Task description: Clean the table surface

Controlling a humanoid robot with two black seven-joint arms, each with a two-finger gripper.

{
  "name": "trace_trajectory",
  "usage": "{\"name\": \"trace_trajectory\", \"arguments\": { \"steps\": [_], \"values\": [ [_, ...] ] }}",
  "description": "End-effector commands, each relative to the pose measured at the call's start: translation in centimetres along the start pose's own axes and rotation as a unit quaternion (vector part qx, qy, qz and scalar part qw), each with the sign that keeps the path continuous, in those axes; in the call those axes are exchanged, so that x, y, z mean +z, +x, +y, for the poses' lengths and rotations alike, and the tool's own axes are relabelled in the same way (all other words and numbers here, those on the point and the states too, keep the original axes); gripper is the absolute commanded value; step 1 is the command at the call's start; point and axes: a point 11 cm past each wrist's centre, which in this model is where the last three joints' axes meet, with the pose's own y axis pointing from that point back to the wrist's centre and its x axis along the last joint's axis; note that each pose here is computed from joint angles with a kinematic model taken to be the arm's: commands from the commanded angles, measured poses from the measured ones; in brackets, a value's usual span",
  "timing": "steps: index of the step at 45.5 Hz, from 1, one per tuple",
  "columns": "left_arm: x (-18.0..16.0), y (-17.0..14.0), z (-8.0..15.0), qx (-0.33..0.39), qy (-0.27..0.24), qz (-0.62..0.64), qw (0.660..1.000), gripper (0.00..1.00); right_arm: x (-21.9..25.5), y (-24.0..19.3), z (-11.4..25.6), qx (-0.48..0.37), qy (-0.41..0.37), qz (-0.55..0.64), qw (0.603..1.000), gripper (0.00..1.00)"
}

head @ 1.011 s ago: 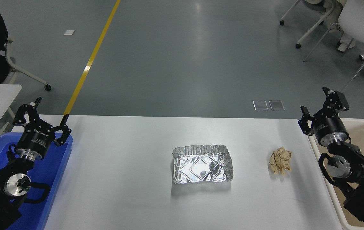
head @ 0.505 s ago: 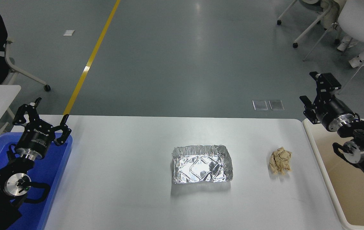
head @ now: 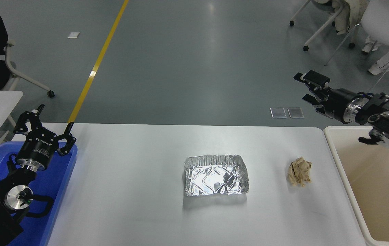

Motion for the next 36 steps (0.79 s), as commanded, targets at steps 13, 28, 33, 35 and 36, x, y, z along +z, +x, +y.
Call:
{"name": "trace_trajectory", "arguments": {
  "steps": [13, 28, 33, 35, 36],
  "values": [
    [0.0, 0.0, 0.0, 0.0, 0.0, 0.0, 1.0, 1.0, -4.1, -7.6, -4.3, -0.215, -0.018, 0.225, 0.95, 0.98],
    [0.0, 0.0, 0.0, 0.0, 0.0, 0.0, 1.0, 1.0, -2.4, -11.8, -4.8, -0.277, -0.04, 0.265, 0.923, 0.98],
    [0.0, 0.0, 0.0, 0.0, 0.0, 0.0, 1.0, 1.0, -1.9, -13.5, -4.9, -0.29, -0.039, 0.262, 0.92, 0.98],
    [0.0, 0.0, 0.0, 0.0, 0.0, 0.0, 1.0, 1.0, -1.6, -14.0, -4.8, -0.295, -0.039, 0.26, 0.919, 0.98],
    [0.0, 0.0, 0.0, 0.0, 0.0, 0.0, 1.0, 1.0, -1.4, -14.2, -4.7, -0.297, -0.04, 0.258, 0.919, 0.98]
  ]
}}
